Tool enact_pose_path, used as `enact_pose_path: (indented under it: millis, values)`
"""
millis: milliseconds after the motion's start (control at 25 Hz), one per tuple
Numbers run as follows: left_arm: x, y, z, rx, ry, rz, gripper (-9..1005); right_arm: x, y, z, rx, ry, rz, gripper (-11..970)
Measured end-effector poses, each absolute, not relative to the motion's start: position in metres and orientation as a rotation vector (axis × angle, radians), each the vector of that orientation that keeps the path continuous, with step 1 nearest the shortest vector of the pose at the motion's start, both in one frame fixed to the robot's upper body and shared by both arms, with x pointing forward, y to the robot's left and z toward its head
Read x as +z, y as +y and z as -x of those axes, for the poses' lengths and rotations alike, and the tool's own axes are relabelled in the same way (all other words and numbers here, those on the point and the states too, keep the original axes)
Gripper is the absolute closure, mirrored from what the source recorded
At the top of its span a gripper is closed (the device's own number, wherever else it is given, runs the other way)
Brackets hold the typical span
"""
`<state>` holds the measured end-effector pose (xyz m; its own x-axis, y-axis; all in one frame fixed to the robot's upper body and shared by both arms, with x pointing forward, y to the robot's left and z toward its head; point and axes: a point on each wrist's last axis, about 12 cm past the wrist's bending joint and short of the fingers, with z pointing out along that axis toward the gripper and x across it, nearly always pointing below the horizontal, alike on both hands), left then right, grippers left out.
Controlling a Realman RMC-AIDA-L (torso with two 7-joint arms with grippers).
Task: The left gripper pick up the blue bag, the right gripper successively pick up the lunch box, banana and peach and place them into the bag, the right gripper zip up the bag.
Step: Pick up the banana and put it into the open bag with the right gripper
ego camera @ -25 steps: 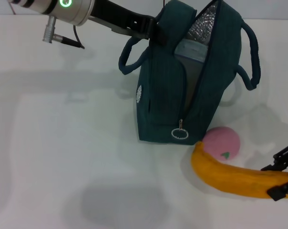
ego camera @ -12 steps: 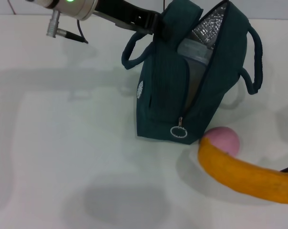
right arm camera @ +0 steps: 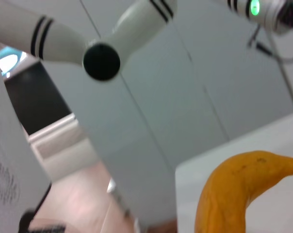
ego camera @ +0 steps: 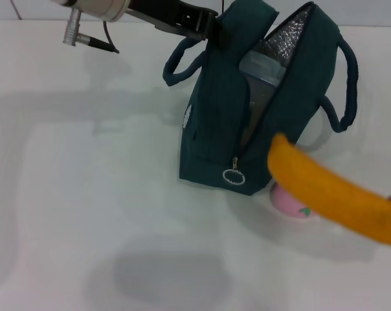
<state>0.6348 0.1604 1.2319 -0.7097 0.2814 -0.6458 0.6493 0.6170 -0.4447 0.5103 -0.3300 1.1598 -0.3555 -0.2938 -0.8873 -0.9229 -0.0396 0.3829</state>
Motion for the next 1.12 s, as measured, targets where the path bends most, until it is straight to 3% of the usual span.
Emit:
enact_pose_path:
  millis: [320, 720, 1120]
  values:
    - [1.231, 0.160, -0.634, -0.934, 2.314, -0.727, 906, 1.151, -0.331, -0.506, 1.448, 1.575, 1.050, 520]
    - [1.231, 0.159, -0.634, -0.940, 2.313, -0.732, 906, 1.125, -0.315, -0.513, 1.600, 1.728, 0.640, 520]
    - [1.230, 0.157, -0.633, -0.936, 2.297, -0.763, 905, 1.117, -0.287, -0.525, 1.854, 1.872, 0.275, 520]
